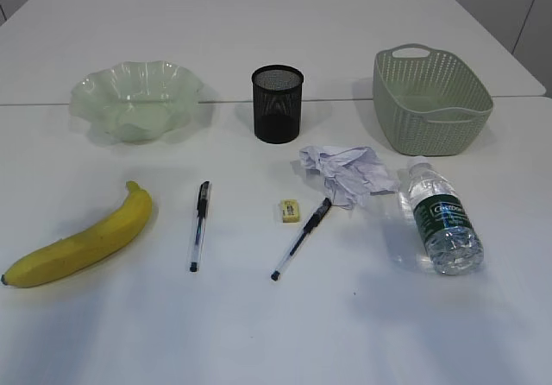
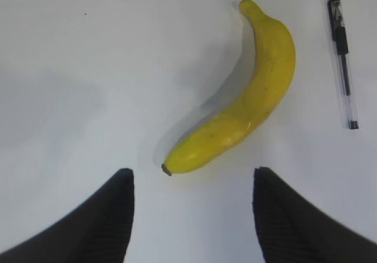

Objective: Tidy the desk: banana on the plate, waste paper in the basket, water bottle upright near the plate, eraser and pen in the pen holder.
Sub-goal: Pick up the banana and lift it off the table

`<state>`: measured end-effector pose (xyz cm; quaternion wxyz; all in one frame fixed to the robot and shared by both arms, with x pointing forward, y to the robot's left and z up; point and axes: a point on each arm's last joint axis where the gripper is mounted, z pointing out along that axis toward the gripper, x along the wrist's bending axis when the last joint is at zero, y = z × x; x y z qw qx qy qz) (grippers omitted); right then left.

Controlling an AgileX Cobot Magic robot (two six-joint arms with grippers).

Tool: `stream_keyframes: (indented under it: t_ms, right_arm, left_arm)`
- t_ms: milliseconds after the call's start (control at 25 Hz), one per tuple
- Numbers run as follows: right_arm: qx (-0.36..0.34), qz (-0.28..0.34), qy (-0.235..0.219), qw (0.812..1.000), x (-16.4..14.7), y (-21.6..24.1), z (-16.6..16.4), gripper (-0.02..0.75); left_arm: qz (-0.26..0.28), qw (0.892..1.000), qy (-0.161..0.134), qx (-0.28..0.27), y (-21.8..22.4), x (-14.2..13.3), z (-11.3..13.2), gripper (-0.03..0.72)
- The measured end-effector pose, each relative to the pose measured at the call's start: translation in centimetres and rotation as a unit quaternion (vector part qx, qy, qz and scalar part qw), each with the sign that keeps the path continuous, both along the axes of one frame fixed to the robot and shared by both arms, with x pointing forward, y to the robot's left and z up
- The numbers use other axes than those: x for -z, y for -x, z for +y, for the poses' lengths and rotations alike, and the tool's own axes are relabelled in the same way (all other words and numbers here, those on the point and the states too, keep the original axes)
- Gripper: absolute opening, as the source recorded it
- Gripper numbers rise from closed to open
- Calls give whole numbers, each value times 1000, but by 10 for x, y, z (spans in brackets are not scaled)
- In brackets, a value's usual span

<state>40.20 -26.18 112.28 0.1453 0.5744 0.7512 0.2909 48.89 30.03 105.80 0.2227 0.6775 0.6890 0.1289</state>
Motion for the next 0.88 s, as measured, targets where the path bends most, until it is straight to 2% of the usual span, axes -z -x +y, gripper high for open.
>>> stream_keyframes:
  t_ms: [280, 400, 640, 760, 880]
  right_arm:
    - [-2, 15, -23, 1000, 4, -7, 5, 557]
    - [-2, 21, -28, 999, 5, -9, 6, 557]
    - [-3, 26, -52, 998, 5, -10, 9, 557]
    - [-4, 27, -55, 998, 5, -10, 10, 556]
    - [-4, 27, -55, 998, 5, -10, 10, 556]
  left_arm:
    - [11, 1000, -1, 25, -12, 15, -1, 454]
    - [1, 998, -14, 57, -16, 17, -3, 454]
    - [-37, 991, -41, 124, -22, 15, -20, 454]
    - [-50, 988, -39, 138, -29, 18, -30, 454]
    - [-38, 986, -37, 155, -39, 27, -41, 454]
